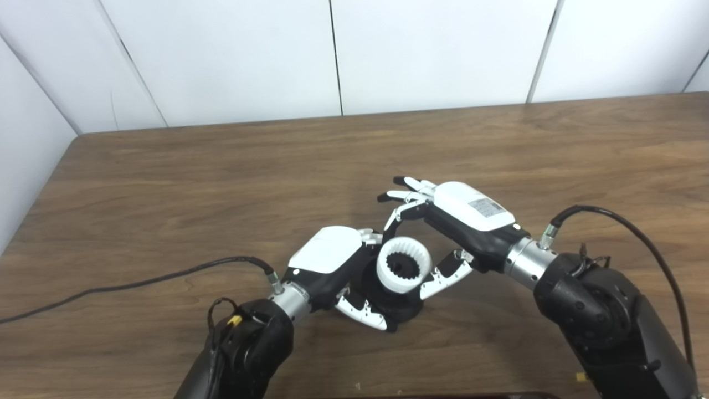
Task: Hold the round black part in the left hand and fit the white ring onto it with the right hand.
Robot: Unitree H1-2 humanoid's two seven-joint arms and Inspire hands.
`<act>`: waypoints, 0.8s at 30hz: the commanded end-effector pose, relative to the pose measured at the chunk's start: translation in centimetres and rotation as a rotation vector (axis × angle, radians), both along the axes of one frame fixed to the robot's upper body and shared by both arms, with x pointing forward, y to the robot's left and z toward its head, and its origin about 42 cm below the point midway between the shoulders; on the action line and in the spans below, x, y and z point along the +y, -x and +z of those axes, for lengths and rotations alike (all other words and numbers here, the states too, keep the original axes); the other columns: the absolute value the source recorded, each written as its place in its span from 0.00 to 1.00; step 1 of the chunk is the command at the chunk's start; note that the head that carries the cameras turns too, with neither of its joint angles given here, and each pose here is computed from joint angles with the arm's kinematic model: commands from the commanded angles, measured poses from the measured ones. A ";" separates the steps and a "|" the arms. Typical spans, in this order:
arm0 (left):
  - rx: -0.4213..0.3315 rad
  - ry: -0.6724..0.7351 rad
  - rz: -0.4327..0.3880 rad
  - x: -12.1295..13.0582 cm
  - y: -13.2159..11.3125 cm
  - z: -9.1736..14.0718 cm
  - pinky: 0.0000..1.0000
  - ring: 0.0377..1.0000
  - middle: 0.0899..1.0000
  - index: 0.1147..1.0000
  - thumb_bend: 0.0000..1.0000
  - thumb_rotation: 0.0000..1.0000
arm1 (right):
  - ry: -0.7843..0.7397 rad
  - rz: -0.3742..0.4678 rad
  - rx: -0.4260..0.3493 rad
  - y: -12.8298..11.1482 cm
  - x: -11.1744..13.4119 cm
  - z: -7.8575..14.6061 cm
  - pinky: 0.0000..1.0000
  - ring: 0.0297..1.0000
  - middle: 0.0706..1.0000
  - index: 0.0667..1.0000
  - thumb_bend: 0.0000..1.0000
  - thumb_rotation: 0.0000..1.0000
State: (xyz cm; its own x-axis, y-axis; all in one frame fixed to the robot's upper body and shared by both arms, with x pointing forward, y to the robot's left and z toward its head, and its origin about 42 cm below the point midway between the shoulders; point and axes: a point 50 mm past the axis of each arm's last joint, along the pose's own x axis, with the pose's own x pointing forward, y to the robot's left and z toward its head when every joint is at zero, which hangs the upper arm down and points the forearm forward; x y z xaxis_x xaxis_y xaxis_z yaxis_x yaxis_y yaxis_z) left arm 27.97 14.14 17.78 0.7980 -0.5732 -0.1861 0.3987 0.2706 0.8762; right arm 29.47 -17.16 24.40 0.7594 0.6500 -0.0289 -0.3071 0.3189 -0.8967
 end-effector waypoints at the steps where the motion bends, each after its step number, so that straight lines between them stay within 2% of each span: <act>1: -0.080 0.024 -0.012 -0.2 -0.4 1.9 0.87 0.92 0.86 0.70 0.82 0.35 | -0.032 0.006 -0.086 -0.6 0.4 1.6 0.99 0.99 0.89 0.46 0.52 0.16; 24: -0.091 0.023 -0.003 -0.3 -0.5 2.1 0.86 0.91 0.86 0.69 0.83 0.34 | -0.019 0.009 -0.046 -0.6 0.9 0.2 0.99 0.99 0.89 0.46 0.52 0.16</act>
